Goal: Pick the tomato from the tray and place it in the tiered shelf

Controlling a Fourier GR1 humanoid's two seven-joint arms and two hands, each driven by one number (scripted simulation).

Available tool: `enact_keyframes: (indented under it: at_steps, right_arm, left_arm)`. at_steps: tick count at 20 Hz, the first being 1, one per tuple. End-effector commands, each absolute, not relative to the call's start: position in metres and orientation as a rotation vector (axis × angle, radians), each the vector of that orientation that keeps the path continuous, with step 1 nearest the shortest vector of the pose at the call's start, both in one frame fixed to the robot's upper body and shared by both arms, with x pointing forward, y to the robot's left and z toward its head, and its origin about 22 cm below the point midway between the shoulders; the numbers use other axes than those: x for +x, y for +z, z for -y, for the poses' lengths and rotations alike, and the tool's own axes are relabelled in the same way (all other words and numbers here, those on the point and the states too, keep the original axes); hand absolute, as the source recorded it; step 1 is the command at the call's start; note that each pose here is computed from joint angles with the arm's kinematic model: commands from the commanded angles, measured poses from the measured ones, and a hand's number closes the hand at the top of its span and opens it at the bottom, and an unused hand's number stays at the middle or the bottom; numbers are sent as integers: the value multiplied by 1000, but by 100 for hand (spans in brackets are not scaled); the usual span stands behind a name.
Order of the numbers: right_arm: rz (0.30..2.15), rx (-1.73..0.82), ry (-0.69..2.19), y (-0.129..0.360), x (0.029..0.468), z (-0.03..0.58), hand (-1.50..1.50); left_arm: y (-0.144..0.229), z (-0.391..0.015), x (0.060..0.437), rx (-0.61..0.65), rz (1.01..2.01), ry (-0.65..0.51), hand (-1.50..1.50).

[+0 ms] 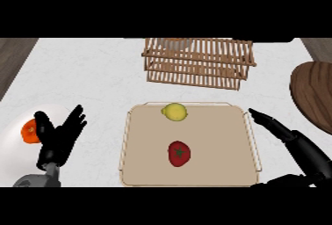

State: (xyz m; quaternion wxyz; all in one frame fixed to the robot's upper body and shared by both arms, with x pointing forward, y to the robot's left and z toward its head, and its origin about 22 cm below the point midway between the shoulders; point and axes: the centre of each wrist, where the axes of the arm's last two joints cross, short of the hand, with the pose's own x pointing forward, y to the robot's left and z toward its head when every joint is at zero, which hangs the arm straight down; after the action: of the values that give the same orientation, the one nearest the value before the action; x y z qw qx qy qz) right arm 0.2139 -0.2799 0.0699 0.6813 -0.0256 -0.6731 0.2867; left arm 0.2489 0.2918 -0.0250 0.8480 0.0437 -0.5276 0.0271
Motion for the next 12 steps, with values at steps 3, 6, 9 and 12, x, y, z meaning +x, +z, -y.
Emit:
enact_keyframes:
  at_steps: [3,6,9,12]
  right_arm:
    - [1396,-145,729,123,202,231,-150]
    - [1346,-250,698,145,220,219,-150]
    - [1321,-273,701,130,210,171,-150]
    - [1264,-375,749,128,218,152,-150]
  left_arm:
    - [-33,-296,247,85,1104,57,0]
    - [-29,-275,247,80,1120,47,0]
    - [-20,-290,251,83,1109,42,0]
    - [-18,-278,254,90,1111,28,0]
